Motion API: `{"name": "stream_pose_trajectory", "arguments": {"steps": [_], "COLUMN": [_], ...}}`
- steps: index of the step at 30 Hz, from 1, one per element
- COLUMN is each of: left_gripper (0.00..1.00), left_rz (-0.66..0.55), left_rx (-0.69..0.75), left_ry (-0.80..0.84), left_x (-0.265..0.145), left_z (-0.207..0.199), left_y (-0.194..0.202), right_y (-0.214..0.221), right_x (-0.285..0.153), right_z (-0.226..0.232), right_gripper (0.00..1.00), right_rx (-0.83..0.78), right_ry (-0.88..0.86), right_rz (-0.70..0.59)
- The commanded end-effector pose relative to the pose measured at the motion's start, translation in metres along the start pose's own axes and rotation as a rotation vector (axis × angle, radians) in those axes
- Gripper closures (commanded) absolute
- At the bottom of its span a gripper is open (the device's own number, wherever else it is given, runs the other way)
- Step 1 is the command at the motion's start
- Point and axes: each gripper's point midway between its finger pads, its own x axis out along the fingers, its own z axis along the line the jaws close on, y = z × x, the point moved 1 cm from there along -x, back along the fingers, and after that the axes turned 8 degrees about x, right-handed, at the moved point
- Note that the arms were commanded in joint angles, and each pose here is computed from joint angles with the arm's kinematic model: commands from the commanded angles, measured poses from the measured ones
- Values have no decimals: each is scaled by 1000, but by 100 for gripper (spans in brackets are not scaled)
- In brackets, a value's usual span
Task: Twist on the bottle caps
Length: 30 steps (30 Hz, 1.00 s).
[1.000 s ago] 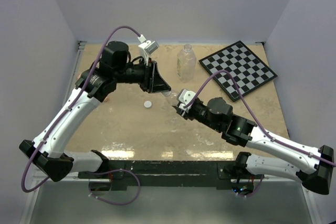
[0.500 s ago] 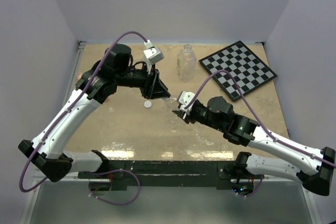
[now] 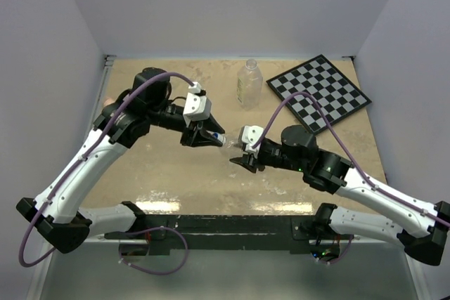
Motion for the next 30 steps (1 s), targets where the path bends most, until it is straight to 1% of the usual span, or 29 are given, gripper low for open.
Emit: {"name": "stream_pose_trajectory", "arguments": {"steps": [1,7,10,15,17,19,20,21,22,26,30], "left_gripper": [100,100,91,66,53,34,28,20,14,0,0], "left_rz": [-10,11,19,23,21,23,19,10,-3,-46,-113], "left_rx": [195,286,330,360,368,365,364,354,360,333,211], "left_ry": [112,165,187,167,147,117,96,59,24,-148,-313], "left_x": [6,6,6,4,3,2,2,1,-1,-11,-23], "left_z": [-12,-17,-20,-17,-14,-10,-7,-3,1,15,27], "left_y": [10,23,27,24,20,17,14,8,2,-16,-36], "right_y": [-61,-63,-62,-58,-57,-55,-53,-52,-50,-35,-20], "right_x": [-4,-3,-2,-1,0,1,1,2,2,10,16], "right_z": [13,12,11,9,7,4,2,1,-1,-8,-20], "right_gripper": [100,100,100,100,100,100,100,100,100,100,100], "right_rx": [-19,-21,-25,-22,-24,-28,-32,-32,-35,-46,-48], "right_ry": [-93,-100,-94,-86,-72,-54,-48,-38,-29,5,69], "right_rz": [-184,-189,-185,-176,-172,-166,-161,-156,-153,-94,-41]}}
